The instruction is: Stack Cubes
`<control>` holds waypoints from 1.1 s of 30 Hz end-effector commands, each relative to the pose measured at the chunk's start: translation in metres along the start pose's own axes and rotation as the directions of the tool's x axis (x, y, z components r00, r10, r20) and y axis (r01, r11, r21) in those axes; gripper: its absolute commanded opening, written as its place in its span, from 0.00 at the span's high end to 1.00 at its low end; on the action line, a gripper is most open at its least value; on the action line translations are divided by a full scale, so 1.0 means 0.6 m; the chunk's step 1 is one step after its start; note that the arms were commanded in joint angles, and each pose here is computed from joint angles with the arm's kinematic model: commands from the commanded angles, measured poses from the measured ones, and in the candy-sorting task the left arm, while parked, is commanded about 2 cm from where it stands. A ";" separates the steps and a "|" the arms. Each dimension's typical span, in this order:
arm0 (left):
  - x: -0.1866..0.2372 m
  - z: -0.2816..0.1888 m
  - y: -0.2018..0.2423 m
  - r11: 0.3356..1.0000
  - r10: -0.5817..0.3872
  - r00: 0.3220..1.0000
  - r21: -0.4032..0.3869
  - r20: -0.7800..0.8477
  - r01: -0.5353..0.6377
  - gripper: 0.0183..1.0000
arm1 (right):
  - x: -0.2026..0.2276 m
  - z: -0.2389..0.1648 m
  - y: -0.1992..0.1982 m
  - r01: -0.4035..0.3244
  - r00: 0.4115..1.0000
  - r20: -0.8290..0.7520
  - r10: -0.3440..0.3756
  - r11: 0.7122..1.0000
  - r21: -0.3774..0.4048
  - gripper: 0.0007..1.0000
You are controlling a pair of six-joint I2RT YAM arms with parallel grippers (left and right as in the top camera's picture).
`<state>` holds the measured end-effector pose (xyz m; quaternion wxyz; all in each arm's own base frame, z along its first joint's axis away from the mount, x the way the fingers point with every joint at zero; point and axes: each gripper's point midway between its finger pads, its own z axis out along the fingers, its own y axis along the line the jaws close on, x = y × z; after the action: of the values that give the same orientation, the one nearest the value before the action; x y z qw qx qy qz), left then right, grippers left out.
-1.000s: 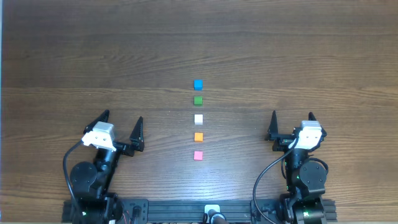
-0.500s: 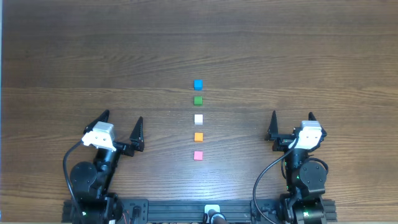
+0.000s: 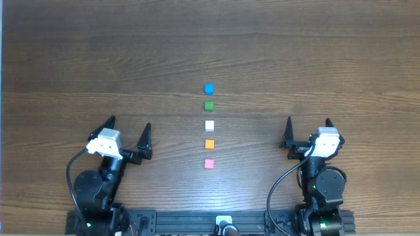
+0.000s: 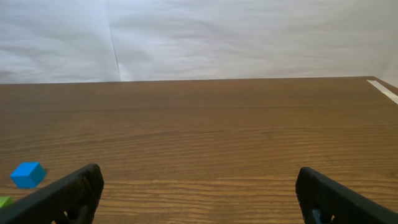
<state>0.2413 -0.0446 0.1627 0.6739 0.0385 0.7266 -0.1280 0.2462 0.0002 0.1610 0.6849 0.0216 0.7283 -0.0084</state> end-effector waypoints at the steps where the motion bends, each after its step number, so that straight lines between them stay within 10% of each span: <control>1: 0.004 0.001 -0.003 1.000 -0.028 1.000 0.010 -0.002 0.029 0.00 | 0.002 0.000 -0.002 -0.003 1.000 0.001 0.003 1.000 0.005 0.01; 13: -0.169 -0.026 -0.117 0.927 -0.248 0.879 0.163 -0.406 0.337 0.00 | 0.002 0.000 -0.002 -0.002 1.000 0.001 0.002 1.000 0.005 0.01; 21: -0.221 -0.044 -0.173 0.863 -0.366 0.518 -0.073 -0.773 0.500 0.00 | 0.002 0.000 -0.002 -0.003 1.000 0.001 0.003 1.000 0.005 0.01; 33: -0.038 -0.003 -0.286 0.912 -0.352 0.155 -0.301 -0.923 0.279 0.00 | 0.002 0.000 -0.002 -0.003 1.000 0.001 0.003 1.000 0.005 0.01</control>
<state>0.2036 -0.1978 0.2268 0.0608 -0.0195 0.9704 -0.2328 0.2463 0.0002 0.1609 0.6846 0.0213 0.7285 -0.0087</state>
